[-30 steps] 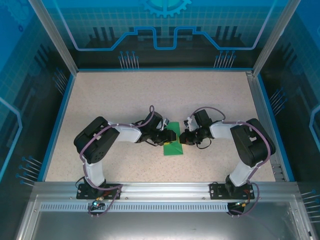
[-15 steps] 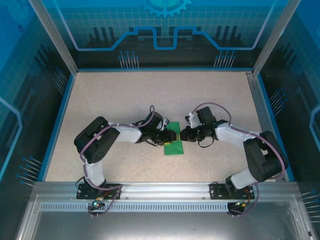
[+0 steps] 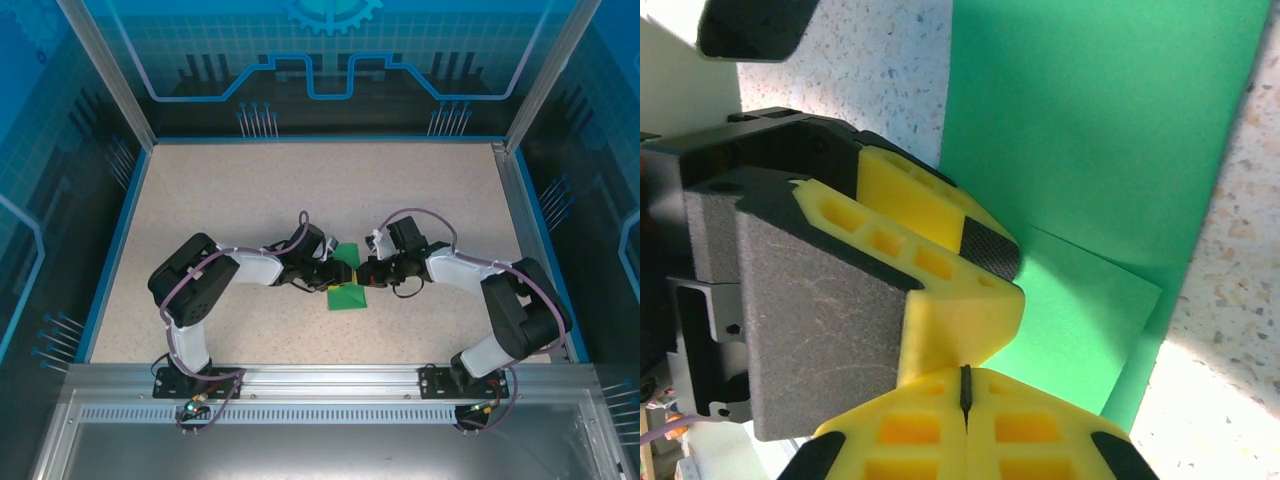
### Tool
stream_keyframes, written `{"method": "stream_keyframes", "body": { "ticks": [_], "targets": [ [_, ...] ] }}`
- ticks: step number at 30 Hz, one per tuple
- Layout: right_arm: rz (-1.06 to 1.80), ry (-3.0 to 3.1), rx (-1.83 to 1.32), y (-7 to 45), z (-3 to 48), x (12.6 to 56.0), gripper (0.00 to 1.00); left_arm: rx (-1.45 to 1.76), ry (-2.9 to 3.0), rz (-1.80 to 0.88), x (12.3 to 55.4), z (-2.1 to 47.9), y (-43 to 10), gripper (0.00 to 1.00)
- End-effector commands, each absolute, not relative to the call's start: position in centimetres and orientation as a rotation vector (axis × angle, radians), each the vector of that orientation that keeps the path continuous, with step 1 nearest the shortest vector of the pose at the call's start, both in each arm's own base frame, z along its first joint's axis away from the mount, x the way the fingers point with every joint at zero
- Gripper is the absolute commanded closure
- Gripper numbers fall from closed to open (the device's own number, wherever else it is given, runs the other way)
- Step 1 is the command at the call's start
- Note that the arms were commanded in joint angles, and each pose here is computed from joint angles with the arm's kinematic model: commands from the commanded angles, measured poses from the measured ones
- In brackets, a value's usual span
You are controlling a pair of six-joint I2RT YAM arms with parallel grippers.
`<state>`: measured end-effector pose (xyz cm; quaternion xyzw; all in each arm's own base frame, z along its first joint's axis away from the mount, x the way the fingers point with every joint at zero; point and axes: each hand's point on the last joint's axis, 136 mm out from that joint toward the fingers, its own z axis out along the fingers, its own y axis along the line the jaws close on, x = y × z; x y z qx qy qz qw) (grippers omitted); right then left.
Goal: Fold a paper plane with a square sheet of paper (pick it up from the middle)
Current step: Fold the triangle a second time at the center of the table.
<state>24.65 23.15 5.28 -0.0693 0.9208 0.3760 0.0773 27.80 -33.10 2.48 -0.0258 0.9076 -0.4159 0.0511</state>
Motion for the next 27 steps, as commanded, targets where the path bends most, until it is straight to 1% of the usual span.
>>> {"method": "stream_keyframes", "body": {
  "ticks": [1,5,7,9,15,16,27],
  "targets": [
    [1.062,2.873,-0.177,22.3,3.3,21.8,0.97,-0.145,2.910,-1.116,25.9,-1.7,-31.4,0.62],
    [1.077,2.816,-0.176,22.1,4.6,21.9,0.98,-0.145,2.910,-1.116,26.0,-1.5,-31.5,0.63],
    [1.125,2.792,-0.194,22.5,5.1,21.6,0.97,-0.144,2.910,-1.115,26.1,-1.5,-31.5,0.67],
    [1.158,2.788,-0.215,22.9,5.4,21.3,0.97,-0.145,2.913,-1.112,26.1,-1.6,-31.4,0.68],
    [1.189,2.815,-0.283,24.2,5.2,20.8,0.96,-0.142,2.915,-1.115,26.0,-1.6,-31.5,0.82],
    [1.190,2.816,-0.296,24.4,5.2,20.8,0.96,-0.142,2.916,-1.115,26.0,-1.6,-31.5,0.83],
    [1.171,2.853,-0.291,24.9,4.1,21.4,0.95,-0.142,2.920,-1.107,25.9,-1.7,-31.4,0.83]
  ]
}}
